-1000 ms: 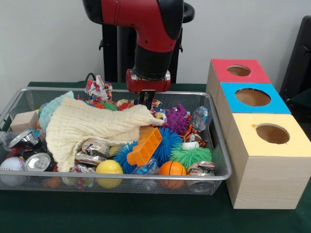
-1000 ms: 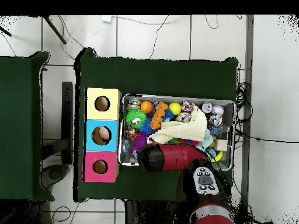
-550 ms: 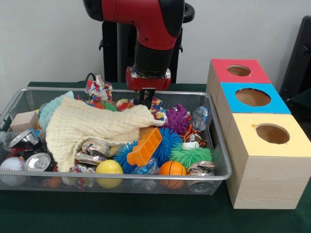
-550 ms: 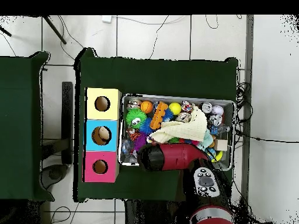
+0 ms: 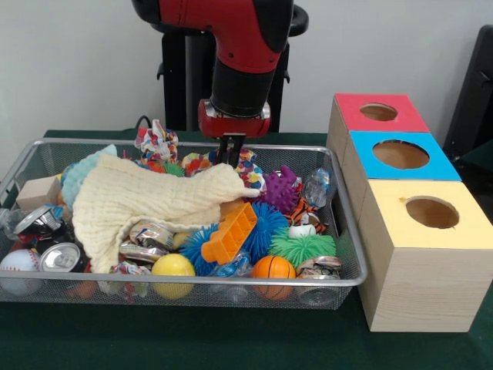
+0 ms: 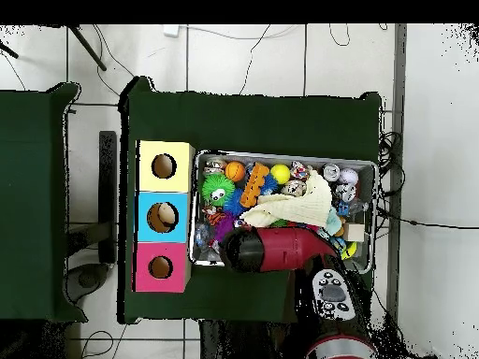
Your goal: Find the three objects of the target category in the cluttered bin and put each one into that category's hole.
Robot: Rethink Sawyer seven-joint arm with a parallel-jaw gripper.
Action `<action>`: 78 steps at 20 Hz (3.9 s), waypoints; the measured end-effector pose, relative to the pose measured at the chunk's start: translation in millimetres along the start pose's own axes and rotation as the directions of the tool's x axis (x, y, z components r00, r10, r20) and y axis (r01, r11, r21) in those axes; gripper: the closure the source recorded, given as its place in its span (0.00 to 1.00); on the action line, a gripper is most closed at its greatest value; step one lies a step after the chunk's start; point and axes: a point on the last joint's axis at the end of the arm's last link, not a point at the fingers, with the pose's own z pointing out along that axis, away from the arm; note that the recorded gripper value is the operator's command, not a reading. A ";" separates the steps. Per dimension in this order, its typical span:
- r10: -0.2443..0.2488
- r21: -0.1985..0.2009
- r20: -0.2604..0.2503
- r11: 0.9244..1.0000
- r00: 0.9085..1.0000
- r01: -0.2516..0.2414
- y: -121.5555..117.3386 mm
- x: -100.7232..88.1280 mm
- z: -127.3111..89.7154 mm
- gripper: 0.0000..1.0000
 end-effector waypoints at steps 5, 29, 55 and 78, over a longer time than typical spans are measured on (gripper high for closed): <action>0.006 -0.003 -0.010 1.000 1.000 -0.006 -0.9 -2.9 -4.8 1.00; 0.051 -0.058 0.000 0.997 0.999 -0.051 9.7 -40.2 -40.2 1.00; 0.086 -0.090 0.005 0.992 0.996 -0.085 9.5 -76.1 -94.4 1.00; 0.087 -0.092 0.040 0.992 0.995 -0.083 17.4 -113.6 -132.9 1.00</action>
